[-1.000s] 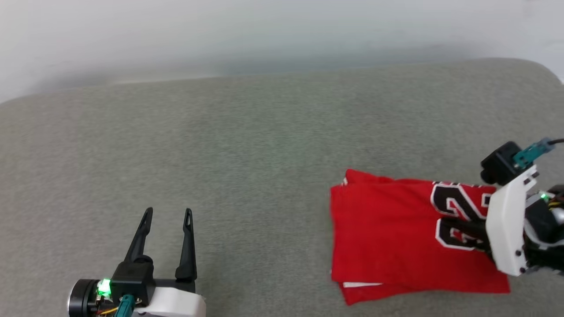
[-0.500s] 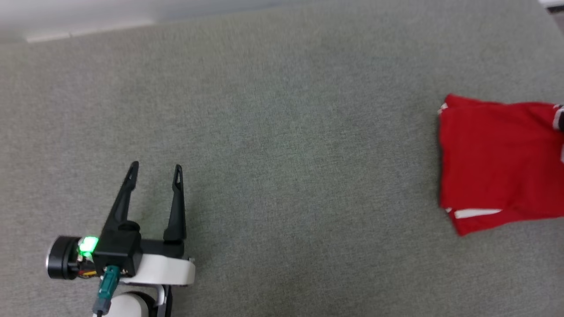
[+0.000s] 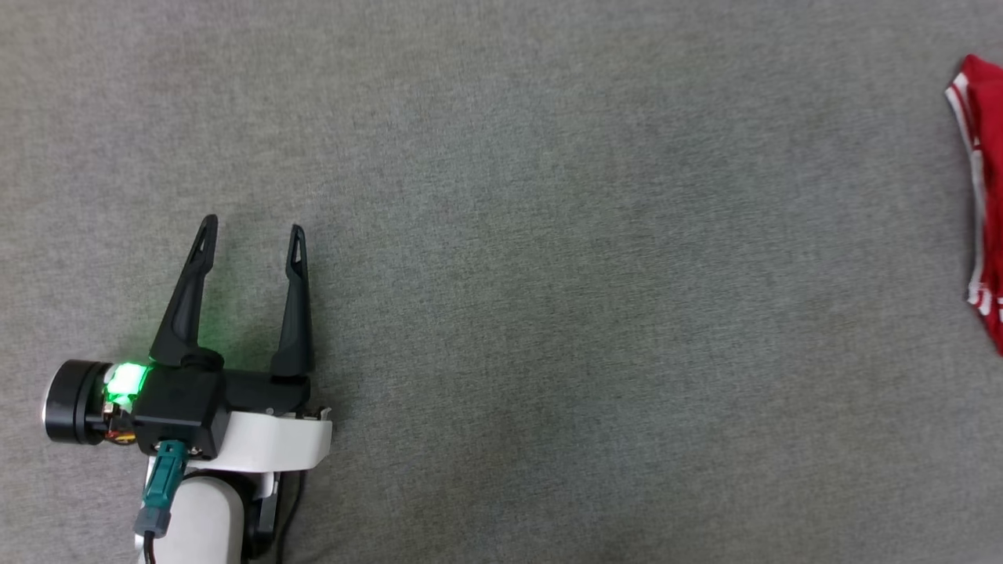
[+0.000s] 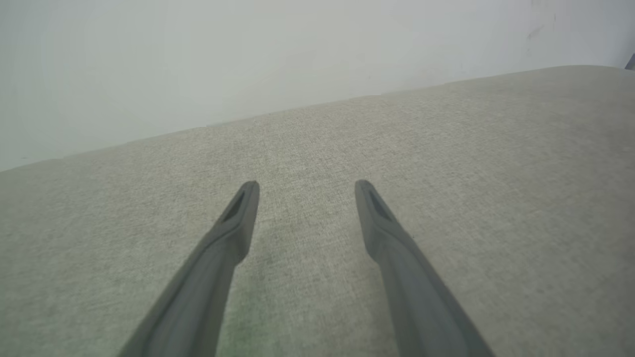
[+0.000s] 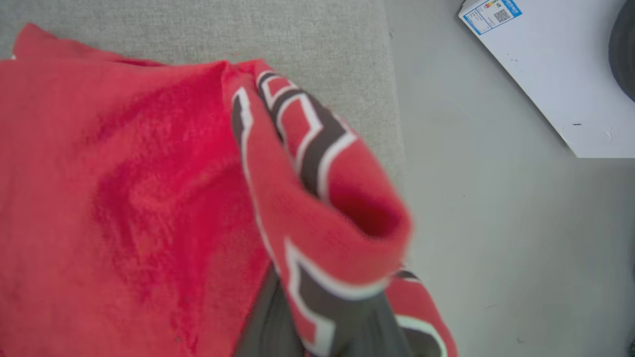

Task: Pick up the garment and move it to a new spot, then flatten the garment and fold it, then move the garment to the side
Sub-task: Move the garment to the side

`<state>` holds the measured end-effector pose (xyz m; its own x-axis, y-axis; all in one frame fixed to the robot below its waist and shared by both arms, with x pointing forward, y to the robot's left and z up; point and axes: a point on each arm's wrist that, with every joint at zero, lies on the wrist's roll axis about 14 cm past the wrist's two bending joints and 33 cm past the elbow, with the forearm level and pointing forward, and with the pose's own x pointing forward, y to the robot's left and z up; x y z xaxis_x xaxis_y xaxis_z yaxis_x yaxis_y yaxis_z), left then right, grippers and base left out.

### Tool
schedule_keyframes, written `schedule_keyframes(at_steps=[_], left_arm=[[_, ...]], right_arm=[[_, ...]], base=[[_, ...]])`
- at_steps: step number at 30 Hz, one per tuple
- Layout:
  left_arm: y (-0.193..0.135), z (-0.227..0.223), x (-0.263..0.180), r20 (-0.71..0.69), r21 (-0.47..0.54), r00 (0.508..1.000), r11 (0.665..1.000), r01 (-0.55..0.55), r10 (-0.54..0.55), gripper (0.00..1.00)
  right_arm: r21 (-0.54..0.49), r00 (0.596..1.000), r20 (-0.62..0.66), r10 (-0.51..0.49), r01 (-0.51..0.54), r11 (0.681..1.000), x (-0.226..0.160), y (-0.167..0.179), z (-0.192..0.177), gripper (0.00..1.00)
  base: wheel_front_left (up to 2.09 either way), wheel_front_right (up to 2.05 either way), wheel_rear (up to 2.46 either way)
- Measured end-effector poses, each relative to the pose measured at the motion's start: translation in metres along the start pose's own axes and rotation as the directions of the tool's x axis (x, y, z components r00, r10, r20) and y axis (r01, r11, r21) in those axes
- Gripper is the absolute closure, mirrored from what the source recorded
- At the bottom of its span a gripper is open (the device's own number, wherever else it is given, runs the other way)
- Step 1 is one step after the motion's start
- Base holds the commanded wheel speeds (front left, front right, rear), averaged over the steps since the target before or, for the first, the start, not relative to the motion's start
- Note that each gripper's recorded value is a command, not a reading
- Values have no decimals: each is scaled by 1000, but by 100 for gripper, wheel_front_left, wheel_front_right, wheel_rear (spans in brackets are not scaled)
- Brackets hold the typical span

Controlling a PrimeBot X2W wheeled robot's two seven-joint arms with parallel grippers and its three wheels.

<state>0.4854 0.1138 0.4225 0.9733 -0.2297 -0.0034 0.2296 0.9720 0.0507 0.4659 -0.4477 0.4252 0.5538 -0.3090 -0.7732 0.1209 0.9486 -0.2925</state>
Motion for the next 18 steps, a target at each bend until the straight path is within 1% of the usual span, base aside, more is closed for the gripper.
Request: schedule_keyframes(at_steps=[1,3,4,5,9,11,12,13,15,17,18], left_arm=[[0,-2,1,-4,-1,1000,1000,1,-1,0],[1,-5,2,-8,1,1000,1000,-3,3,0],[2,-4,2,-7,3,1000,1000,-6,6,0],[2,-3,1,-6,2,1000,1000,-6,6,0],[2,6,-1,9,-1,1000,1000,-17,17,0],[2,14,-5,19,0,1000,1000,-25,25,0],[2,17,-8,22,-2,999,1000,-30,30,0],[3,20,-11,24,-4,999,999,-35,35,0],[4,29,-18,32,-3,998,999,-47,47,0],[6,36,-27,39,-4,997,998,-62,63,0],[7,41,-31,43,-4,997,998,-70,70,0]], right_arm=[[14,1000,-16,10,-10,1000,6,6,-4,100],[4,999,-41,9,-9,1000,13,12,-12,100],[0,999,-33,-1,1,1000,13,11,-11,55],[-5,1000,-18,-13,13,1000,12,8,-9,0],[1,994,90,-57,57,998,3,-3,10,0],[-20,980,179,-88,93,995,-8,-11,27,0],[-25,966,237,-105,114,993,-16,-17,37,0],[-31,948,297,-118,133,991,-24,-21,49,0],[-44,895,428,-126,159,986,-44,-24,74,0],[-41,828,550,-113,162,986,-65,-18,97,0],[-35,787,609,-104,157,987,-76,-14,108,0]], base=[[0,0,0],[0,0,0],[0,0,0],[0,0,0],[0,0,0],[0,0,0],[0,0,0],[0,0,0],[0,0,0],[0,0,0],[0,0,0]])
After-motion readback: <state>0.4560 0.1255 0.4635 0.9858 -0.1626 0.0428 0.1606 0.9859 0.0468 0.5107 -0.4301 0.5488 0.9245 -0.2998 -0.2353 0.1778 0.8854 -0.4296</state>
